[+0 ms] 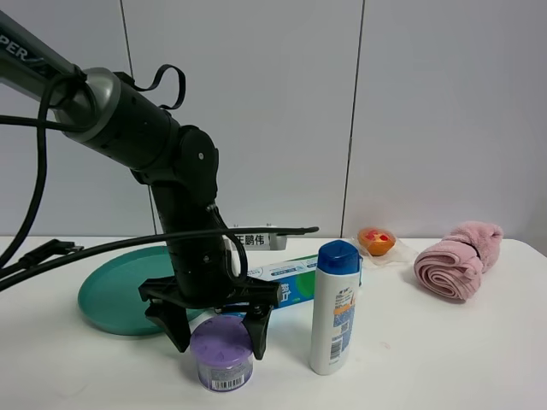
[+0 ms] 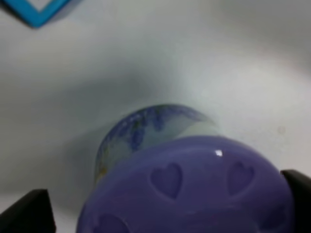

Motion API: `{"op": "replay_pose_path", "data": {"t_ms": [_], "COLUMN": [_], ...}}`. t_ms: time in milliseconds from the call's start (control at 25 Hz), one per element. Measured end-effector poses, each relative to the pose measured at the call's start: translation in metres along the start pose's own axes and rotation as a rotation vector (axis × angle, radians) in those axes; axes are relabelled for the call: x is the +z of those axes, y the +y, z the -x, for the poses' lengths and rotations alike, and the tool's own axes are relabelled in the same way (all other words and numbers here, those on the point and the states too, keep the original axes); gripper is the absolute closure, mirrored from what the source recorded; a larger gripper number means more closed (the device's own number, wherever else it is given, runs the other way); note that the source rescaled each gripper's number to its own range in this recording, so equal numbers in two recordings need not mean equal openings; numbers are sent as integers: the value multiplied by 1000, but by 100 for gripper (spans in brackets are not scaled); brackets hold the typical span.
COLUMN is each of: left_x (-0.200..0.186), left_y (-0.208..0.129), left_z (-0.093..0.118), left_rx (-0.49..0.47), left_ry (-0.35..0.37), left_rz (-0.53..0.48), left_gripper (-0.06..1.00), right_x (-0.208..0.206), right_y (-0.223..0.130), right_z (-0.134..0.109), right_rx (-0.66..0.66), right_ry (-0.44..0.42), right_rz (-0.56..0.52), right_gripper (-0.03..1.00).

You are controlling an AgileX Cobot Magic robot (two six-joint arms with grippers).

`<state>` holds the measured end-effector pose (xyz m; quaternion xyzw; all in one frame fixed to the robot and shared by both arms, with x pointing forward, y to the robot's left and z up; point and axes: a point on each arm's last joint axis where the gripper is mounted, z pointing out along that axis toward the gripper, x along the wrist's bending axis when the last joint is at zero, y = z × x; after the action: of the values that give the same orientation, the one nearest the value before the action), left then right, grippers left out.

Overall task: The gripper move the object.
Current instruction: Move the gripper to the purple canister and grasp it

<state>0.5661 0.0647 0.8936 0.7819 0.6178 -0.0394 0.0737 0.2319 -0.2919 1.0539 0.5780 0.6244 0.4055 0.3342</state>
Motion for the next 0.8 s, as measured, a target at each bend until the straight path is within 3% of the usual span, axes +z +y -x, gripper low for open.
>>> {"op": "replay_pose_path", "data": {"t_ms": [640, 720, 760, 800], "left_x": [18, 18, 18, 18], "left_y": [0, 0, 0, 0], "left_z": [-2, -2, -2, -2], "left_rx": [-31, -31, -31, -31], "left_ry": [11, 11, 11, 11], "left_rz": [-17, -17, -17, -17], "left_gripper": [-2, 10, 22, 44], "right_x": [0, 0, 0, 0], "right_y": [0, 0, 0, 0], "right_z": [0, 0, 0, 0], "right_rx": [0, 0, 0, 0], "right_ry": [0, 0, 0, 0], "right_rz": [0, 0, 0, 0], "right_gripper": [-3, -3, -3, -3]}}
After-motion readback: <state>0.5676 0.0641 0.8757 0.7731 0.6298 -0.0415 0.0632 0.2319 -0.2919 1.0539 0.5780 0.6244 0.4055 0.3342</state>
